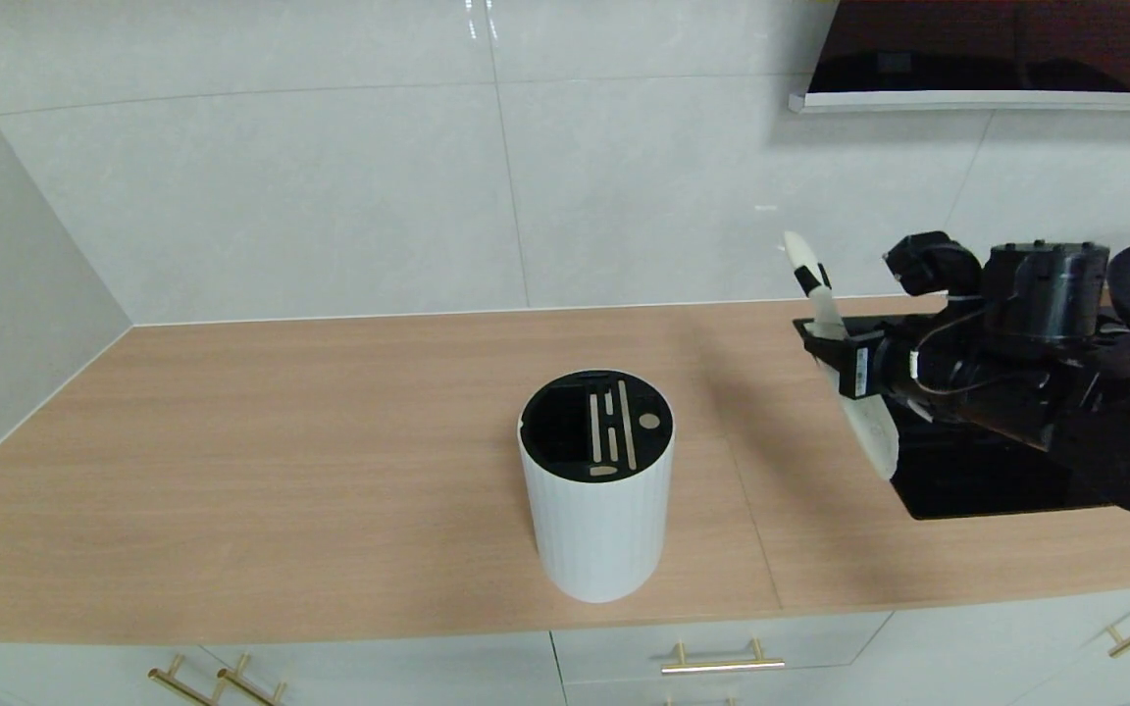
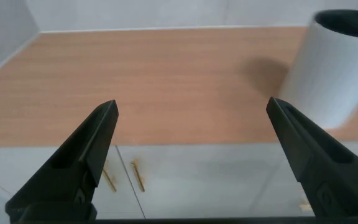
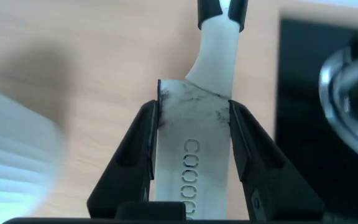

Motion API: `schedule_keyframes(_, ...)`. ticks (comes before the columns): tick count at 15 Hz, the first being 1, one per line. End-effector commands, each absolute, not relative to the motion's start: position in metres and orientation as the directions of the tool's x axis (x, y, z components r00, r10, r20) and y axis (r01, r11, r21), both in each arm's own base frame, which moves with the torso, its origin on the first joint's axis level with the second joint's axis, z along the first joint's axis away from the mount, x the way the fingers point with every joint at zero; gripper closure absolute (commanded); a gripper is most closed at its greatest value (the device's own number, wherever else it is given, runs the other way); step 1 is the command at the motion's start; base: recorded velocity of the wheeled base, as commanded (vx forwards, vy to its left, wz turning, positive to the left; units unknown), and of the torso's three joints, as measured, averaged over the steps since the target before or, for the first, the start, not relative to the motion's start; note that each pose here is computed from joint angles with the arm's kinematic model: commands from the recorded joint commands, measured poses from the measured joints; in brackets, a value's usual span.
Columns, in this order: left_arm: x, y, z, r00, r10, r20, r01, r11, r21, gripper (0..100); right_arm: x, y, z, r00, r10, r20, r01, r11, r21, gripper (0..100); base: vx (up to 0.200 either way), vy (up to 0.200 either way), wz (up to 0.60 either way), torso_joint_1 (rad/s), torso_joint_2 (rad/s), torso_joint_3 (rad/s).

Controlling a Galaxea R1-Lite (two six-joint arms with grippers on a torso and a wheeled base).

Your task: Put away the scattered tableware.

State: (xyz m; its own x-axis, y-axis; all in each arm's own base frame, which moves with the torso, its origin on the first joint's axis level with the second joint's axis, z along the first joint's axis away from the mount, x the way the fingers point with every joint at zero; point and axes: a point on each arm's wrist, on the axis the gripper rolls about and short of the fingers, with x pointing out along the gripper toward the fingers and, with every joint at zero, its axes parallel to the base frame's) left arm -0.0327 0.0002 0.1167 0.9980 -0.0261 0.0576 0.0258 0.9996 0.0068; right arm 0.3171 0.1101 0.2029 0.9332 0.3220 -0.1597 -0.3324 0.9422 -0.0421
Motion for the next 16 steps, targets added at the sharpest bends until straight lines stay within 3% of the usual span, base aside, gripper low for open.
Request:
schedule_keyframes(1,-0.009,-0.003,0.189,0.974,-0.21,-0.088,0.21,0.978,-0.003,0,0.284,0.124,0.251,0.918,0.394,-0.037,-0.395,0.918,-0.043,100,0.0,0.0,0.0,0.0,0.0,0.0)
schedule_keyframes(3,0.02,-0.006,0.231,0.953,-0.277,-0.124,0.276,0.961,-0.019,0,0.272,0.129,0.257,0.91,0.415,-0.017,-0.415,0.909,-0.034,100,0.0,0.0,0.0,0.0,0.0,0.0)
schedule_keyframes(4,0.055,-0.01,0.253,0.927,-0.329,-0.182,0.326,0.944,-0.046,0,0.26,0.133,0.259,0.901,0.433,-0.014,-0.433,0.901,-0.025,100,0.0,0.0,0.0,0.0,0.0,0.0)
schedule_keyframes(6,0.115,-0.027,0.262,0.848,-0.467,-0.251,0.442,0.884,-0.152,0,0.247,0.144,0.262,0.884,0.467,-0.002,-0.467,0.884,-0.02,100,0.0,0.0,0.0,0.0,0.0,0.0)
schedule_keyframes(8,0.159,-0.058,0.262,0.792,-0.583,-0.181,0.526,0.802,-0.283,0,0.233,0.165,0.256,0.881,0.473,-0.02,-0.473,0.881,-0.023,100,0.0,0.0,0.0,0.0,0.0,0.0)
schedule_keyframes(9,0.159,-0.058,0.262,0.792,-0.583,-0.181,0.526,0.802,-0.283,0,0.233,0.165,0.256,0.881,0.473,-0.02,-0.473,0.881,-0.023,100,0.0,0.0,0.0,0.0,0.0,0.0)
schedule_keyframes(10,0.188,-0.081,0.257,0.769,-0.637,-0.055,0.573,0.724,-0.385,0,0.22,0.181,0.25,0.868,0.495,-0.041,-0.496,0.868,-0.028,100,0.0,0.0,0.0,0.0,0.0,0.0)
schedule_keyframes(12,0.209,-0.09,0.248,0.767,-0.641,0.003,0.572,0.682,-0.457,0,0.208,0.194,0.243,0.841,0.537,-0.065,-0.54,0.841,-0.03,100,0.0,0.0,0.0,0.0,0.0,0.0)
schedule_keyframes(14,0.229,-0.098,0.235,0.772,-0.636,-0.003,0.565,0.689,-0.455,0,0.197,0.204,0.237,0.819,0.568,-0.085,-0.571,0.821,-0.008,100,0.0,0.0,0.0,0.0,0.0,0.0)
schedule_keyframes(16,0.229,-0.117,0.225,0.736,-0.677,0.009,0.602,0.648,-0.468,0,0.189,0.214,0.231,0.813,0.573,-0.102,-0.577,0.817,-0.01,100,0.0,0.0,0.0,0.0,0.0,0.0)
